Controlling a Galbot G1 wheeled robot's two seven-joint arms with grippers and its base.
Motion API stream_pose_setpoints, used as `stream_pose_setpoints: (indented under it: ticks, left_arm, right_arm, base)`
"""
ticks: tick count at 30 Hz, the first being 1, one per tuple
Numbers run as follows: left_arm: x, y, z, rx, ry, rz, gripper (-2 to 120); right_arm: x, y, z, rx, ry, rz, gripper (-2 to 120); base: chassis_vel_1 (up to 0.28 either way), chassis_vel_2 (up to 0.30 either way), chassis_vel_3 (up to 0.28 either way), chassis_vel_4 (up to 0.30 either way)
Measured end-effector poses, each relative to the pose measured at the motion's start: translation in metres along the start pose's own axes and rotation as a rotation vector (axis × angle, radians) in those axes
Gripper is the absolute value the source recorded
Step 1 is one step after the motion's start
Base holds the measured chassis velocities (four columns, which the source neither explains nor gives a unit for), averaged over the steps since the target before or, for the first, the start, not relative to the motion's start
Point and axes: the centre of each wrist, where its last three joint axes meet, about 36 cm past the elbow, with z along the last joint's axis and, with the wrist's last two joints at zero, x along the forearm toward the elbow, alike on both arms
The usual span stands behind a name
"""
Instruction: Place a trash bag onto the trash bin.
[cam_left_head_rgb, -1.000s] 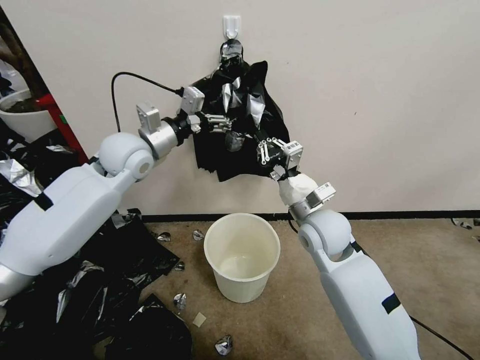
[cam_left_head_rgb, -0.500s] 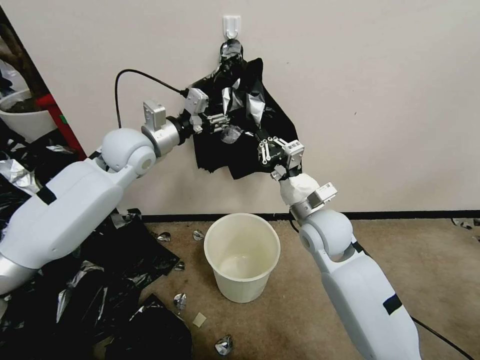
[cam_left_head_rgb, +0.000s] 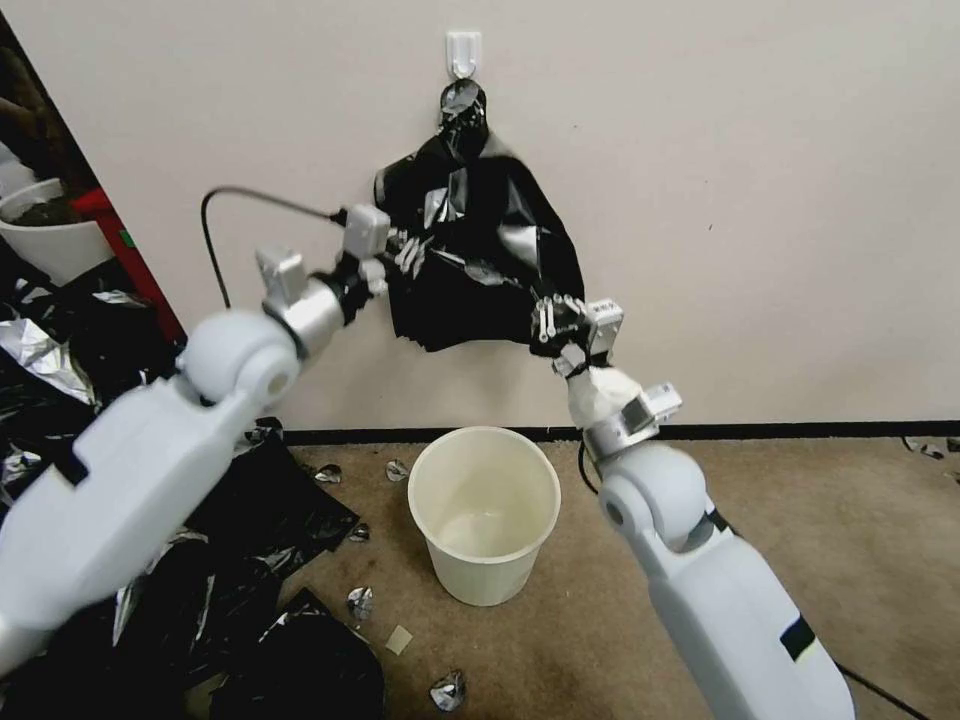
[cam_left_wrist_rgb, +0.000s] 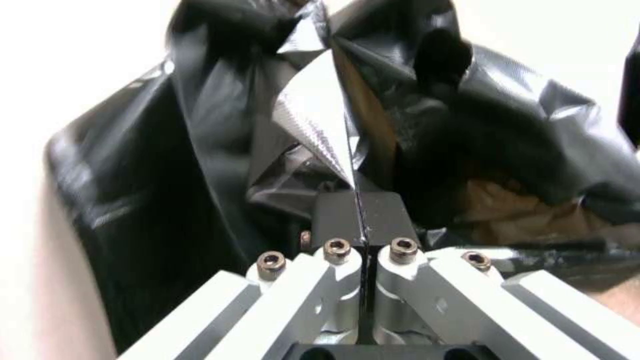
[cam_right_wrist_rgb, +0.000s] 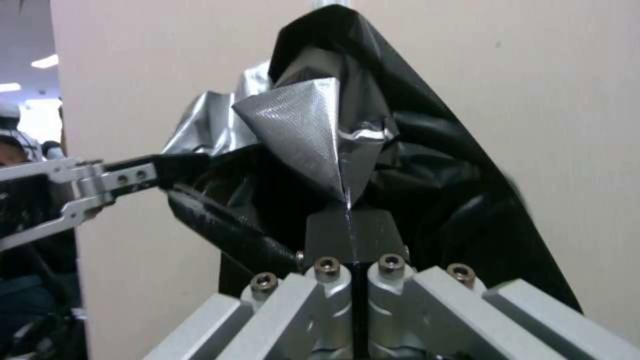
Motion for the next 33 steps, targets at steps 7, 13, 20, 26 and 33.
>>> stream_pose_setpoints:
  ticks: [7,13,20,26,33]
  left_arm:
    - [0.055,-0.033,0.026,0.081,-0.054,-0.107,0]
    - [0.081,-0.054,0.041,0.112,-0.052,-0.150,0]
    - [0.107,-0.082,0.046,0.134,-0.052,-0.181,0]
    - [0.114,-0.085,0.042,0.118,-0.061,-0.190,0]
    - [0.100,-0.061,0.018,0.077,-0.123,-0.122,7]
  right_arm:
    - [0.042,0.037,-0.010,-0.219,0.005,0.020,0]
    - [0.069,0.053,-0.013,-0.313,0.035,0.030,0]
    - [0.097,0.064,-0.006,-0.363,0.074,0.061,0]
    - [0.101,0.064,-0.009,-0.377,0.067,0.066,0]
    - [0.088,0.058,-0.013,-0.325,-0.003,0.025,0]
  base:
    - [0.000,0.000,0.000,0.000]
    - [0.000,0.000,0.000,0.000]
    - [0.000,0.000,0.000,0.000]
    - [0.000,0.000,0.000,0.000]
    - [0.000,0.000,0.000,0.000]
